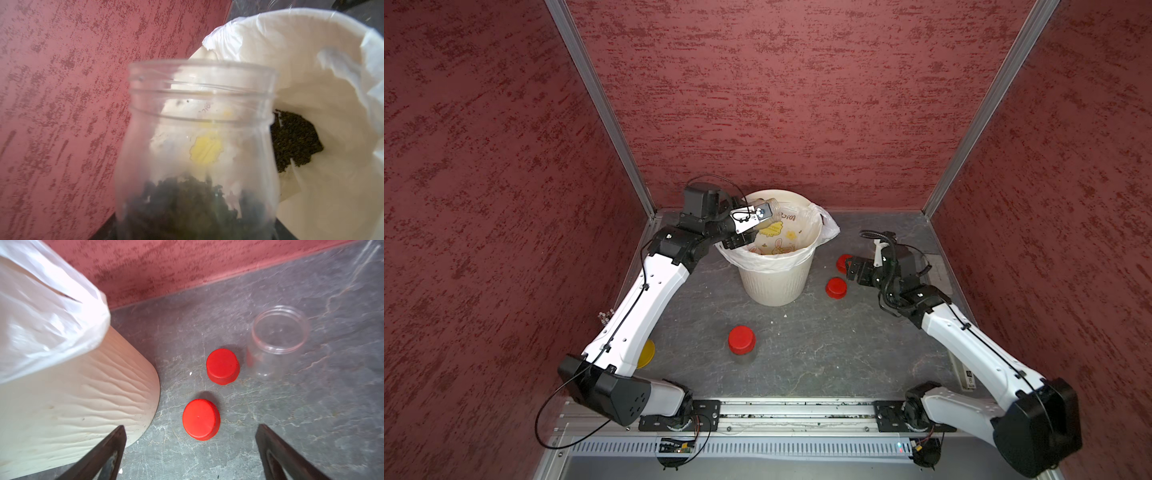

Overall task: Empty moldy tea leaves from jars
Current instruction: Pour the moldy tea leaves from the jar into the trash bin.

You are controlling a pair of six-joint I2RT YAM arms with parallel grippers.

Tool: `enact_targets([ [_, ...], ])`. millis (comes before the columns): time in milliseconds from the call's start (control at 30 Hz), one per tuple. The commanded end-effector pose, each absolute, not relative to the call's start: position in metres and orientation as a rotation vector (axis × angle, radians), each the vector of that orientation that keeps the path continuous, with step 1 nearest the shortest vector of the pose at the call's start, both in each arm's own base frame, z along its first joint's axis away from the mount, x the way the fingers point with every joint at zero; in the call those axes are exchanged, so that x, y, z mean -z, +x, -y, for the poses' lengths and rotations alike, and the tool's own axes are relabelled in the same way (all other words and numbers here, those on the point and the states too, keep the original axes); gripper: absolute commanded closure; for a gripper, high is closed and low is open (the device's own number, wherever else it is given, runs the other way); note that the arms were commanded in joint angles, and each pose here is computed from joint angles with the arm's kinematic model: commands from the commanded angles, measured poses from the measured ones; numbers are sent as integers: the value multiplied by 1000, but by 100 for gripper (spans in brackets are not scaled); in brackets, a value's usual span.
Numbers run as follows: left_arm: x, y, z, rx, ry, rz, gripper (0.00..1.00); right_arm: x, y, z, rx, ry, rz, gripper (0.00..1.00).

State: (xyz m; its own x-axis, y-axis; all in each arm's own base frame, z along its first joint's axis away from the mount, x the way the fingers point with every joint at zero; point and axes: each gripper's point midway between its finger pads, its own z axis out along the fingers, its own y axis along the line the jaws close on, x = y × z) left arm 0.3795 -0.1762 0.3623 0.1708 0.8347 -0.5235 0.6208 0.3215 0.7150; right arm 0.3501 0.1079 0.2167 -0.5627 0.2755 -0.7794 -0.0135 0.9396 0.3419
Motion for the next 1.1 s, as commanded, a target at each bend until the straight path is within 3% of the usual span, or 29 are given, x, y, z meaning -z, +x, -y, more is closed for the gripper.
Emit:
enact_targets([
  [0,-381,386,161,-555,1413,-1434,31,-242,354,-96,-377,218,-2088,1],
  [267,-380,396,149,-955,1523,-1306,33,-281,364,-95,-441,167,-1990,1],
  [667,-393,392,160,-1111,1676,-1204,32,-318,369,-91,-466,95,-1900,1],
  [1067,-398,387,166,-1108,1772,-1193,32,-360,375,-100,-536,15,-1814,1],
])
